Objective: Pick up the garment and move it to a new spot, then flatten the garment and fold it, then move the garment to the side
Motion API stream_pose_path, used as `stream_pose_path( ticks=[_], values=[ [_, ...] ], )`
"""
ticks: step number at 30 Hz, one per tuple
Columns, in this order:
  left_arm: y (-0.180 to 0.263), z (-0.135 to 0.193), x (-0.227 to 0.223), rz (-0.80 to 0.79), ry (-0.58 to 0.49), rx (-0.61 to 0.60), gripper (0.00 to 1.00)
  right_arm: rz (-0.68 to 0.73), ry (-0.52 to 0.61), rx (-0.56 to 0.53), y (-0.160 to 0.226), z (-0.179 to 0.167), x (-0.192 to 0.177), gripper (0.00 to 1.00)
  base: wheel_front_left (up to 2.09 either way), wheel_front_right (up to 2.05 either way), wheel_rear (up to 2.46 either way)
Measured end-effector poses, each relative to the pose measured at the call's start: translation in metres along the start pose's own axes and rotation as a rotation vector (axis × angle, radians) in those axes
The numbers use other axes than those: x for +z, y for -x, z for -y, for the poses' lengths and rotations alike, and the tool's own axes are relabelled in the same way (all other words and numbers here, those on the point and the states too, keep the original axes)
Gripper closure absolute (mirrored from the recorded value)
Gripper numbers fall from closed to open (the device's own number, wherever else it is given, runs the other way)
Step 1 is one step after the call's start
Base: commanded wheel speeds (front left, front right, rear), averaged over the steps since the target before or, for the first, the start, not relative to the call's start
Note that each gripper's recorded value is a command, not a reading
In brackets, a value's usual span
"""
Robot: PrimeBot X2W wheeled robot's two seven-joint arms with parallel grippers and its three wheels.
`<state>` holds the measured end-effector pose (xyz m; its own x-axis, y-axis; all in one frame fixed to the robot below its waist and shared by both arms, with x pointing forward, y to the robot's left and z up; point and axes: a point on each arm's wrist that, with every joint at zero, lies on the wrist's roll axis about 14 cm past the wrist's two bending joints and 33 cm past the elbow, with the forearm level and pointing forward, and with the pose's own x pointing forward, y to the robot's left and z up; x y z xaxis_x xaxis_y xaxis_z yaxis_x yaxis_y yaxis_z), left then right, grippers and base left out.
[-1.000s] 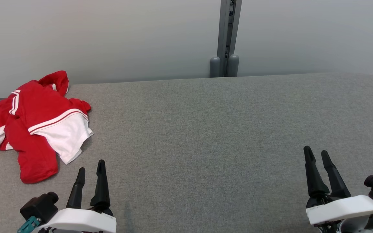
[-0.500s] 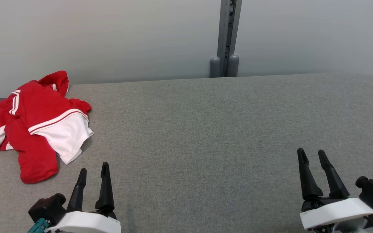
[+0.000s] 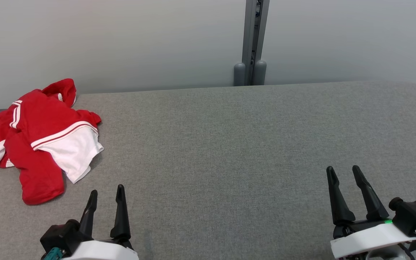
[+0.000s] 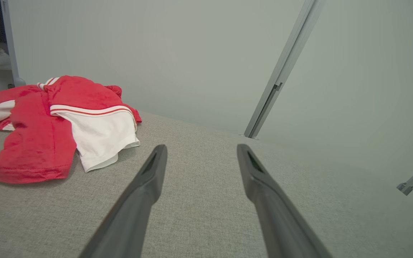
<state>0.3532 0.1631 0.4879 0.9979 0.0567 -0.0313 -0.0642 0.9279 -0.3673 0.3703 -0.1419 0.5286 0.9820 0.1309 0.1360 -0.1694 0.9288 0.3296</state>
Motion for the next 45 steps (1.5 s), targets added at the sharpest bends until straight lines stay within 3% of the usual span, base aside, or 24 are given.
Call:
stream_pose_path(
  ticks=[26, 45],
  values=[
    [0.004, 0.002, -0.004, 0.024, -0.166, -0.013, 0.00, -0.009, 0.191, 0.036, 0.003, -0.002, -0.007, 0.00, 0.00, 0.00, 0.00],
    [0.005, 0.002, -0.007, 0.016, -0.169, -0.012, 0.00, -0.028, 0.187, 0.028, 0.003, 0.001, -0.013, 0.00, 0.00, 0.00, 0.00]
  ],
)
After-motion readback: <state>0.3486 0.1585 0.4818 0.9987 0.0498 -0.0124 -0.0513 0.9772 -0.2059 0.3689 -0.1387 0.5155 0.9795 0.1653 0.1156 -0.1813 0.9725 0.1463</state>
